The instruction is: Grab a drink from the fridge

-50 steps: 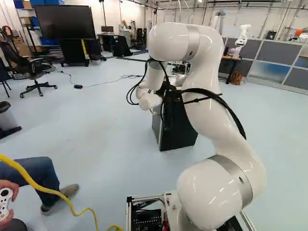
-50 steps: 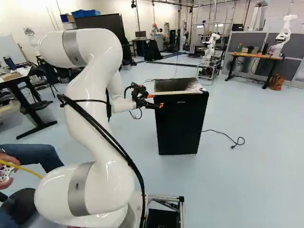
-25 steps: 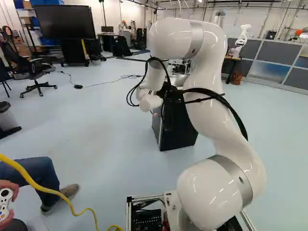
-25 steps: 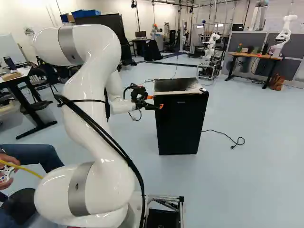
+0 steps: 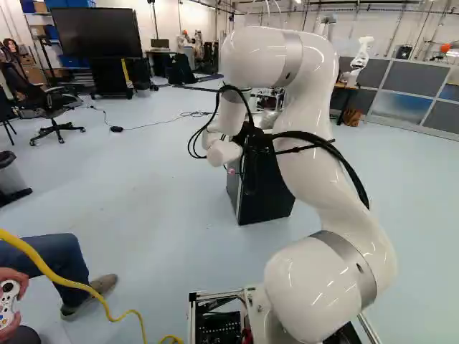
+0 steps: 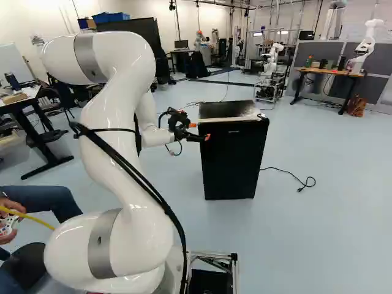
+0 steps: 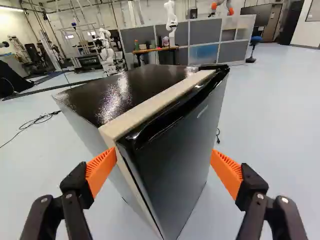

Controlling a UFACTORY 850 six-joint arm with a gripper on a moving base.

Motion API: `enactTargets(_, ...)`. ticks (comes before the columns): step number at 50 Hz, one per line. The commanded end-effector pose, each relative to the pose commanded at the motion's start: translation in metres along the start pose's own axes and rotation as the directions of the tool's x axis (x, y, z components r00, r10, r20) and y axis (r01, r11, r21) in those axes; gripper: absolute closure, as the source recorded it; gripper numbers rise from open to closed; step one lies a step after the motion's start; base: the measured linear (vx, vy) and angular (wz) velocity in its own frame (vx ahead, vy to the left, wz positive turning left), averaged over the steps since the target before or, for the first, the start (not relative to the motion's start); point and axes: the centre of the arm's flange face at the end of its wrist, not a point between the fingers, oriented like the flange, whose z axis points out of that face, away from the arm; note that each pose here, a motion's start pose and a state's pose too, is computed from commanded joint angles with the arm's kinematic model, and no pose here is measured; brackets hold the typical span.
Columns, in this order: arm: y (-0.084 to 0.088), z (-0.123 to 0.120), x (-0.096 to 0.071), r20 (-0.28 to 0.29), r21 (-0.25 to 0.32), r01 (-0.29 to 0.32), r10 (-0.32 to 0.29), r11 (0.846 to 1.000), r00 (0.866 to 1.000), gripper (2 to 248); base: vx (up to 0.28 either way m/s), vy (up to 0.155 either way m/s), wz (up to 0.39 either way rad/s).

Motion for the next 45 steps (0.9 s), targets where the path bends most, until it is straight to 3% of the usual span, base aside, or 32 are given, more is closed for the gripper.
enactTargets(19,-0.005,0.004,0.000,-0.004,0.001,-0.006,0.006,1.000,1.000,3,0.000,0.000,0.000)
enactTargets(45,0.001,0.015,0.003,-0.008,-0.021,-0.014,0.014,1.000,1.000,3,0.000,0.000,0.000)
